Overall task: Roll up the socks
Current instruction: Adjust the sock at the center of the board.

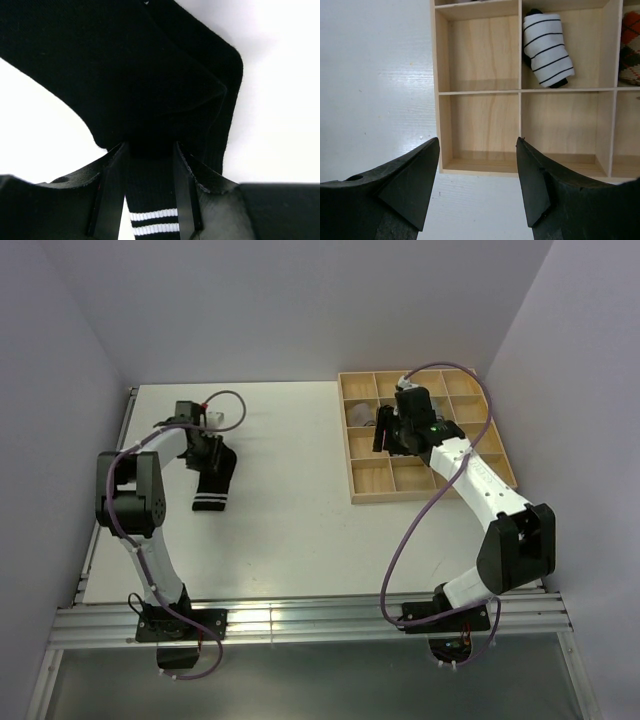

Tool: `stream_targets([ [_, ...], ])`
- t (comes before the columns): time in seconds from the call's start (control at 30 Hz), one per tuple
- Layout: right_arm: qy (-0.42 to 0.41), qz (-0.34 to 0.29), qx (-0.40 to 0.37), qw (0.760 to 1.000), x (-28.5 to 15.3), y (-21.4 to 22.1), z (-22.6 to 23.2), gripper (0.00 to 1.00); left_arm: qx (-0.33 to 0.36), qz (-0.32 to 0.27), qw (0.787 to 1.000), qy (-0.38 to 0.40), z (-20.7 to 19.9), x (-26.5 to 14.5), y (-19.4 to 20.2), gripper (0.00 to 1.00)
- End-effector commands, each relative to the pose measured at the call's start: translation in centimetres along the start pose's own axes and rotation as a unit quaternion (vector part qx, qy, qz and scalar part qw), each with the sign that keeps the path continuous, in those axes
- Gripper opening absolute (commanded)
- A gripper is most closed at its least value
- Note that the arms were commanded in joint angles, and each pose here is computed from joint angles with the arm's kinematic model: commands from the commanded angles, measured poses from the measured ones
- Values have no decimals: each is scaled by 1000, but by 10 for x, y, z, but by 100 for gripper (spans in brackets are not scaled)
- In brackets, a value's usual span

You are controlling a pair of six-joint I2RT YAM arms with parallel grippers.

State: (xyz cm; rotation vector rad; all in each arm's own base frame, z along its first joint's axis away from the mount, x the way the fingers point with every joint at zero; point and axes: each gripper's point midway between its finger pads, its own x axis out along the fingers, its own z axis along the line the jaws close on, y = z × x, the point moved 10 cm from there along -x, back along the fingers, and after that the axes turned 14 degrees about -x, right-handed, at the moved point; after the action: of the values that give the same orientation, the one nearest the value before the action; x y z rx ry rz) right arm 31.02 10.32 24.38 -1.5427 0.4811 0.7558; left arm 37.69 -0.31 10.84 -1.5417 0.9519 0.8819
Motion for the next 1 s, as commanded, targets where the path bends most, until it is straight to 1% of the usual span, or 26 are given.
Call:
stream_targets([
  [0.0, 6, -39, 1, 999, -14, -7, 2, 70, 29, 116, 993, 14, -35, 26, 52, 45],
  [0.03, 4, -38, 0, 999, -14, -7, 3, 70, 43, 122, 991, 19, -45, 27, 56, 45],
  [0.17, -2, -41, -9, 999, -17, -8, 9, 70, 70, 143, 986, 50, -65, 26, 64, 44],
  [0.27, -5, -37, -17, 999, -18, -8, 13, 70, 93, 156, 979, 90, -85, 21, 69, 43],
  [0.33, -10, -36, -23, 999, -18, -9, 16, 70, 91, 160, 974, 134, -101, 15, 69, 42],
  [0.4, -13, -34, -29, 999, -17, -10, 20, 70, 72, 163, 968, 175, -112, 10, 68, 42],
  [0.43, -16, -33, -32, 999, -17, -10, 22, 70, 63, 167, 961, 210, -118, 7, 67, 42],
  [0.5, -20, -29, -37, 999, -16, -10, 27, 70, 50, 165, 956, 235, -126, 1, 67, 41],
  [0.57, -18, -29, -37, 999, -16, -11, 31, 70, 48, 167, 947, 270, -130, -3, 68, 40],
  [0.6, -22, -25, -41, 999, -14, -10, 36, 70, 26, 172, 946, 272, -132, -5, 68, 39],
  [0.7, -26, -28, -53, 998, -15, -10, 46, 70, 28, 156, 944, 288, -134, -14, 62, 38],
  [0.8, -35, -33, -67, 997, -15, -8, 56, 70, 46, 114, 949, 291, -132, -29, 44, 37],
  [0.83, -41, -34, -74, 996, -15, -6, 61, 70, 67, 86, 950, 294, -131, -38, 35, 37],
  [0.87, -42, -35, -75, 996, -14, -4, 63, 70, 75, 74, 950, 293, -128, -43, 31, 38],
  [0.93, -39, -34, -76, 996, -13, -2, 64, 70, 106, 31, 954, 280, -118, -54, 20, 40],
  [0.97, -37, -31, -76, 996, -12, 0, 63, 70, 139, 10, 951, 275, -111, -56, 16, 41],
])
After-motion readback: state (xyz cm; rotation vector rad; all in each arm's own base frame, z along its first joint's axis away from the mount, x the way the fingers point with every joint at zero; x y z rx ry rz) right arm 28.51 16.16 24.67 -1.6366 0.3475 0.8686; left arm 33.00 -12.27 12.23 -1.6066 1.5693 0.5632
